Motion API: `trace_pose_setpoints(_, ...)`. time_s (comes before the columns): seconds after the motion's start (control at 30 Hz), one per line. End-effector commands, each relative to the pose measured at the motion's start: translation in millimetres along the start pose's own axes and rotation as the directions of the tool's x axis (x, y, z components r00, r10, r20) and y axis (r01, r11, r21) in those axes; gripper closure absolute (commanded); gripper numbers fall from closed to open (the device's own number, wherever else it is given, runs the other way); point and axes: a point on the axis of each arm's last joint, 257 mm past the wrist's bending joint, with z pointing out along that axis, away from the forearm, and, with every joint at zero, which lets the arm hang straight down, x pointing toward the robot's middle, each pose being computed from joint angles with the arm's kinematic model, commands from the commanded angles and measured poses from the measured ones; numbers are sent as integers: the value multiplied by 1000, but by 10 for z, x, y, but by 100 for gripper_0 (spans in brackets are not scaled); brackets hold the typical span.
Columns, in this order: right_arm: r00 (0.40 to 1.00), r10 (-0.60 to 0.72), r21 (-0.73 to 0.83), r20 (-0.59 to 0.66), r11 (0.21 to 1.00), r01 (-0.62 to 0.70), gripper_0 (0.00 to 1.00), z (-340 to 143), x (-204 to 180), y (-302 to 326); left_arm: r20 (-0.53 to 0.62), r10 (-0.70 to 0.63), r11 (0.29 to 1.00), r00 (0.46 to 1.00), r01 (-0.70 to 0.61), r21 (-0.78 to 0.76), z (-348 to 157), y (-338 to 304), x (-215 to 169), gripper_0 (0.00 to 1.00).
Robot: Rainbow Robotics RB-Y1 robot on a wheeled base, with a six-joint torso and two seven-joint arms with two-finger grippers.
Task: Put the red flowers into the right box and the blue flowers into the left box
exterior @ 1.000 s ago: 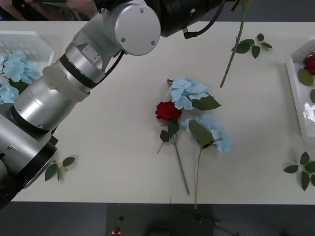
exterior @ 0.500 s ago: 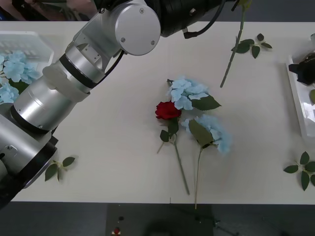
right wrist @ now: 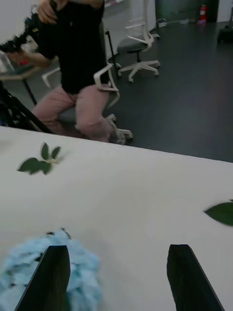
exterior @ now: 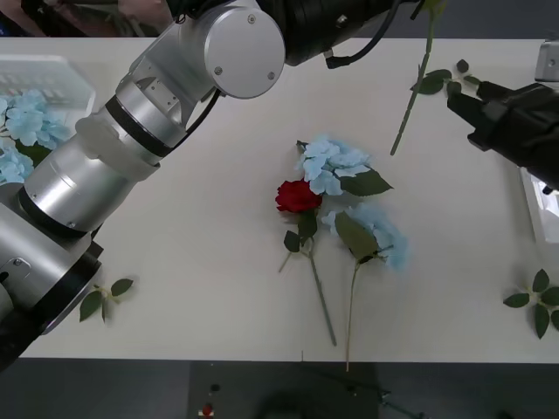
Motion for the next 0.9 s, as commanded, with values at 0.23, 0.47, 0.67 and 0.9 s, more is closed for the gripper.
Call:
trace_pose_setpoints(0.23, 985, 131, -189, 111, 976, -109, 42, 112, -704, 858, 26, 58, 998, 998, -59, 23, 9, -133, -195, 100)
trace_pose_setpoints(0.47, 990, 133, -269, 54, 956, -113, 41, 202, -671, 1288, 26, 58, 998, 998, -59, 23, 9, -133, -195, 100)
trace_pose_setpoints(0.67, 992, 122, -253, 12, 961, -115, 42, 256, -660, 1212, 26, 58, 998, 998, -59, 23, 9, -133, -195, 100)
trace_pose_setpoints(0.9, 999, 31, -125, -20, 992, -33, 41, 111, -680, 555, 26, 58, 998, 998, -59, 23, 9, -133, -195, 100)
